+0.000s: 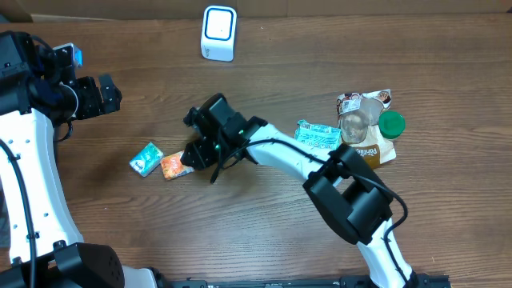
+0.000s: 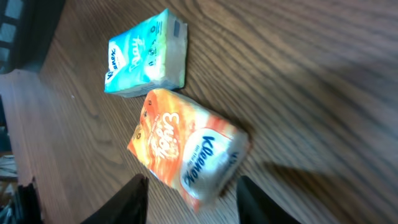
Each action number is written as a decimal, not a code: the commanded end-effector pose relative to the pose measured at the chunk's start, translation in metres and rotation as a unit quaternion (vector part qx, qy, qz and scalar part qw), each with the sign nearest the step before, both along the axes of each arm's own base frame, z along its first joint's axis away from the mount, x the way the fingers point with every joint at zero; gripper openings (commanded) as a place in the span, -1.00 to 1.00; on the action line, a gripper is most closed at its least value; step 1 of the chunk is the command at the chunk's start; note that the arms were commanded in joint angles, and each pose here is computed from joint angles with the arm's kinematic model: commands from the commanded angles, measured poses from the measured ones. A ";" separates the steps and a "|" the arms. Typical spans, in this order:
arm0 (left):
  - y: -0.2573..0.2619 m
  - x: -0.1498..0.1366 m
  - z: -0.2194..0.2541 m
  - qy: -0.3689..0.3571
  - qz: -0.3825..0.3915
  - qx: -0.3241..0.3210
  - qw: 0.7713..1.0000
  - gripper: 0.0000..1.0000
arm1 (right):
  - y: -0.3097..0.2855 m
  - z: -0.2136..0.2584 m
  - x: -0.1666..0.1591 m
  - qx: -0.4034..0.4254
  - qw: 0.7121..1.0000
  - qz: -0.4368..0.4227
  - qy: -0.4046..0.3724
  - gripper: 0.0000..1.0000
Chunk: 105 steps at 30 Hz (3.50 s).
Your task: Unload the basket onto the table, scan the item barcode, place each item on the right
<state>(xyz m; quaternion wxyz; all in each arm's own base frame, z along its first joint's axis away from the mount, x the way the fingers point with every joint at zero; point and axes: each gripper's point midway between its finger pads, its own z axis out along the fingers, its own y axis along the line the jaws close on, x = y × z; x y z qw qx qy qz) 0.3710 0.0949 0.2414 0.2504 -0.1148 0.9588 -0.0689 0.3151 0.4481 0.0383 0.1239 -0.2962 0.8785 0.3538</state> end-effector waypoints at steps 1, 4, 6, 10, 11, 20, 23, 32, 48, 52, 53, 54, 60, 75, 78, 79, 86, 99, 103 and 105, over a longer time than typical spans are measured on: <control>-0.001 0.000 0.003 -0.007 -0.013 0.007 1.000 0.99 | 0.003 -0.019 0.003 -0.023 0.999 -0.007 -0.021 -0.28; -0.001 0.000 0.003 -0.007 -0.013 0.007 1.000 0.99 | 0.006 -0.022 0.006 -0.025 0.999 -0.023 -0.027 -0.45; -0.001 0.000 0.003 -0.006 -0.013 0.007 1.000 0.99 | 0.006 -0.024 0.009 -0.027 0.999 -0.036 -0.024 -0.57; -0.001 0.000 0.003 -0.007 -0.013 0.007 1.000 0.99 | 0.005 -0.025 0.008 -0.028 0.998 -0.045 -0.014 -0.92; -0.001 0.000 0.003 -0.006 -0.013 0.007 1.000 0.99 | 0.005 -0.025 0.008 -0.030 0.998 -0.046 -0.012 -0.93; -0.001 0.000 0.003 -0.006 -0.013 0.007 1.000 0.99 | -0.021 0.014 0.029 -0.035 0.995 -0.094 -0.002 -0.92; -0.001 0.000 0.003 -0.007 -0.013 0.007 1.000 0.99 | -0.051 0.038 0.044 -0.050 0.985 -0.166 0.017 -0.92; -0.001 0.000 0.003 -0.007 -0.013 0.007 1.000 0.99 | -0.118 0.030 0.007 -0.151 0.955 -0.211 0.147 -0.44; -0.001 0.000 0.003 -0.007 -0.013 0.007 1.000 0.99 | -0.142 0.034 0.075 -0.167 0.979 0.001 -0.115 -0.31; -0.001 0.000 0.003 -0.007 -0.013 0.007 1.000 0.99 | -0.135 0.022 0.078 -0.151 0.981 0.022 -0.117 -0.33; -0.001 0.000 0.003 -0.007 -0.013 0.007 1.000 0.99 | -0.133 0.019 0.078 -0.147 0.982 0.026 -0.114 -0.33; -0.001 0.000 0.003 -0.007 -0.013 0.007 1.000 0.99 | -0.131 0.015 0.075 -0.141 0.983 0.038 -0.110 -0.33; -0.001 0.000 0.003 -0.007 -0.013 0.007 1.000 0.99 | -0.117 -0.007 0.062 -0.110 0.989 0.064 -0.072 -0.33; -0.001 0.000 0.003 -0.006 -0.013 0.007 1.000 0.99 | -0.114 -0.020 0.048 -0.098 0.995 0.021 0.012 -0.92; -0.001 0.000 0.003 -0.007 -0.013 0.007 1.000 0.99 | -0.117 -0.020 0.050 -0.100 0.993 -0.032 0.052 -0.92; -0.001 0.000 0.003 -0.006 -0.013 0.007 1.000 0.99 | -0.118 -0.020 0.050 -0.100 0.992 -0.046 0.063 -0.92; -0.001 0.000 0.003 -0.006 -0.013 0.007 1.000 0.99 | -0.142 -0.004 0.059 -0.131 0.959 -0.209 0.140 -0.92; -0.001 0.000 0.003 -0.006 -0.013 0.007 1.000 0.99 | -0.139 0.001 0.052 -0.140 0.955 -0.220 0.144 -0.32; -0.001 0.000 0.003 -0.007 -0.013 0.007 1.000 0.99 | -0.138 0.002 0.055 -0.141 0.979 -0.130 0.074 -0.32; -0.001 0.000 0.003 -0.007 -0.013 0.007 1.000 0.99 | -0.139 0.001 0.053 -0.146 0.985 -0.076 0.039 -0.33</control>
